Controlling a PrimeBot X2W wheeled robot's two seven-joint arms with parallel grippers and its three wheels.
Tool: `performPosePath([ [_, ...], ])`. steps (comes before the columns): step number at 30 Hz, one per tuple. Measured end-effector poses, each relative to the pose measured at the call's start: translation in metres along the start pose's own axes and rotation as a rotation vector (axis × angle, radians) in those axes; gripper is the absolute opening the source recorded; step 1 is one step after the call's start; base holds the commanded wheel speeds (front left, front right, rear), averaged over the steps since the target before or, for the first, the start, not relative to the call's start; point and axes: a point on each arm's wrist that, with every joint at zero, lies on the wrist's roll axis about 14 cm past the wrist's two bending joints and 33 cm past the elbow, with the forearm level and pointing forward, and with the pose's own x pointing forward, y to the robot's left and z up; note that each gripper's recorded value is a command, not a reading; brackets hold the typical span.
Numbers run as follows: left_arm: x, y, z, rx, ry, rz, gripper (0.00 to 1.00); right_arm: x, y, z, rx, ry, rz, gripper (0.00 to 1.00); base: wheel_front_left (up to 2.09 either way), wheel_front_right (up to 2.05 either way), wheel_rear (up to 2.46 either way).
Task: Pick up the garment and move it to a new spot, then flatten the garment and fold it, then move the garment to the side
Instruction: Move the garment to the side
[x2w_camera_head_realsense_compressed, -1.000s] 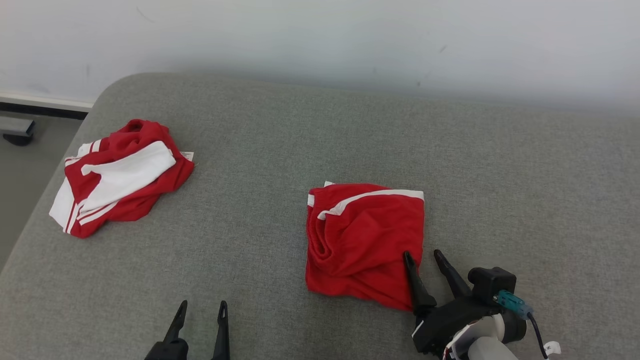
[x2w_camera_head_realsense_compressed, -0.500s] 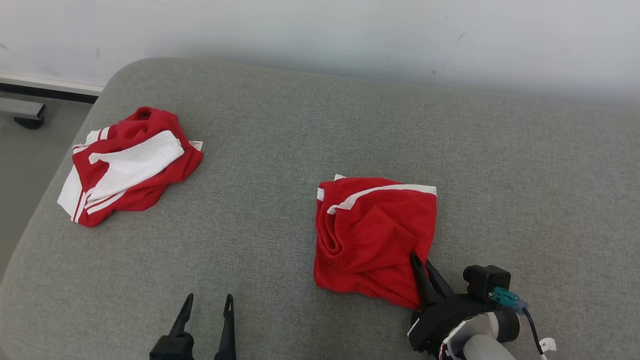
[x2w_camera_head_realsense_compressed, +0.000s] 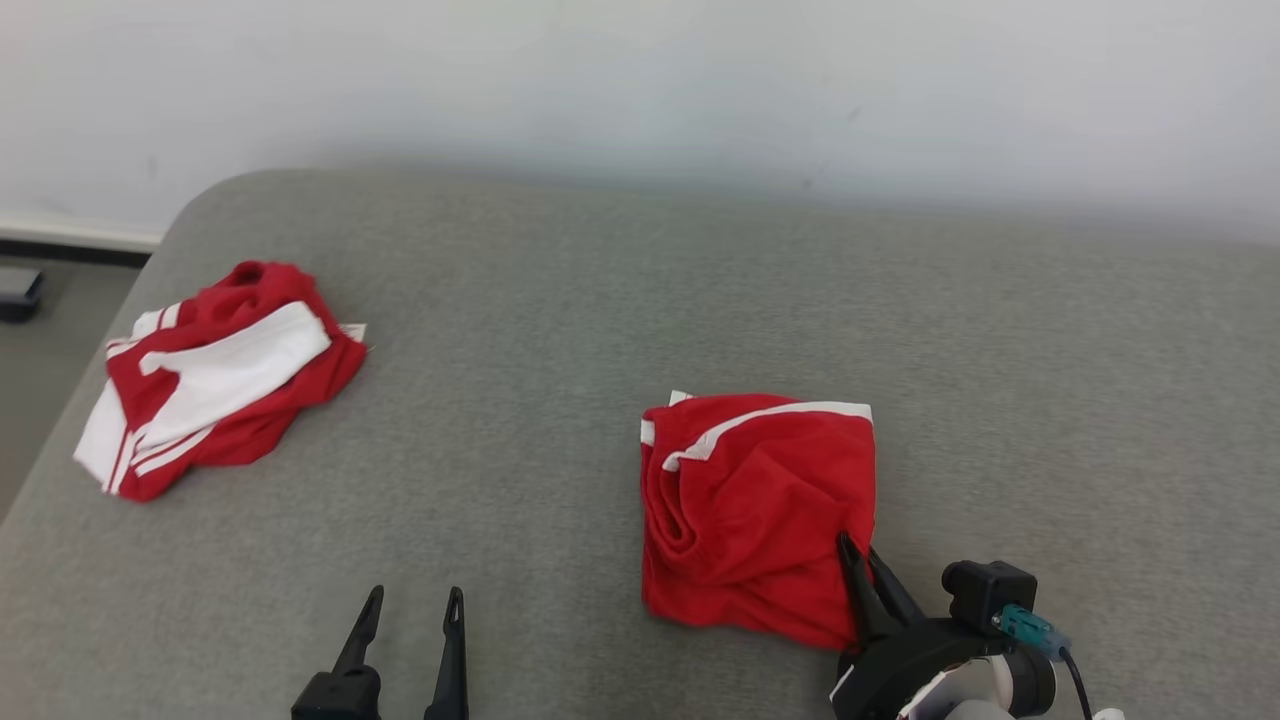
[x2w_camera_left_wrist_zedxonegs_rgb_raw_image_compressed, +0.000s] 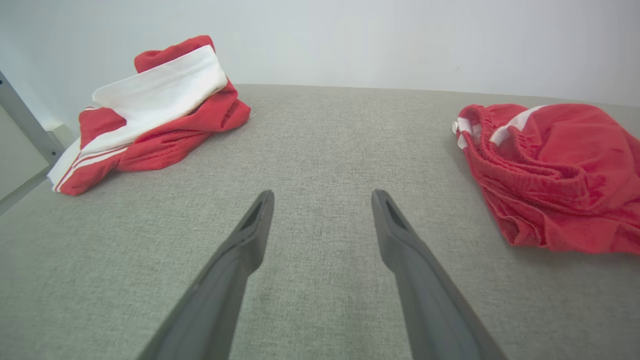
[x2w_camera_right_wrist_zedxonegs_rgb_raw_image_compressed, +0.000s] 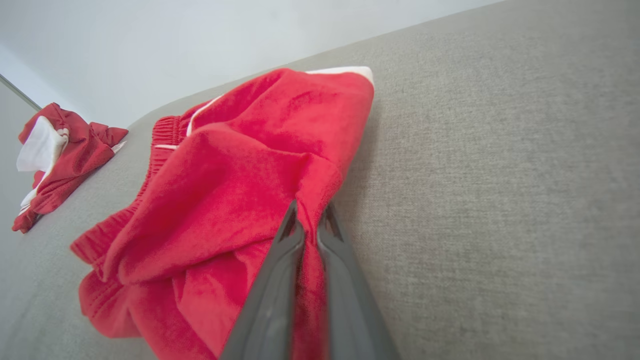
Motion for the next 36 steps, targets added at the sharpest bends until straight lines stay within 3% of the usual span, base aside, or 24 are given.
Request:
performPosePath([
  [11,0.017,-0.050,0.008,-0.005,-0.025,-0.158,1.00,-0.035,-0.036,0.012,-0.005,-0.049,-0.112,0.00,0.00,0.00,0.00],
  [36,0.042,-0.253,0.017,-0.009,-0.047,-0.741,1.00,-0.156,-0.147,0.039,0.037,-0.197,-0.515,0.00,0.00,0.00,0.00],
])
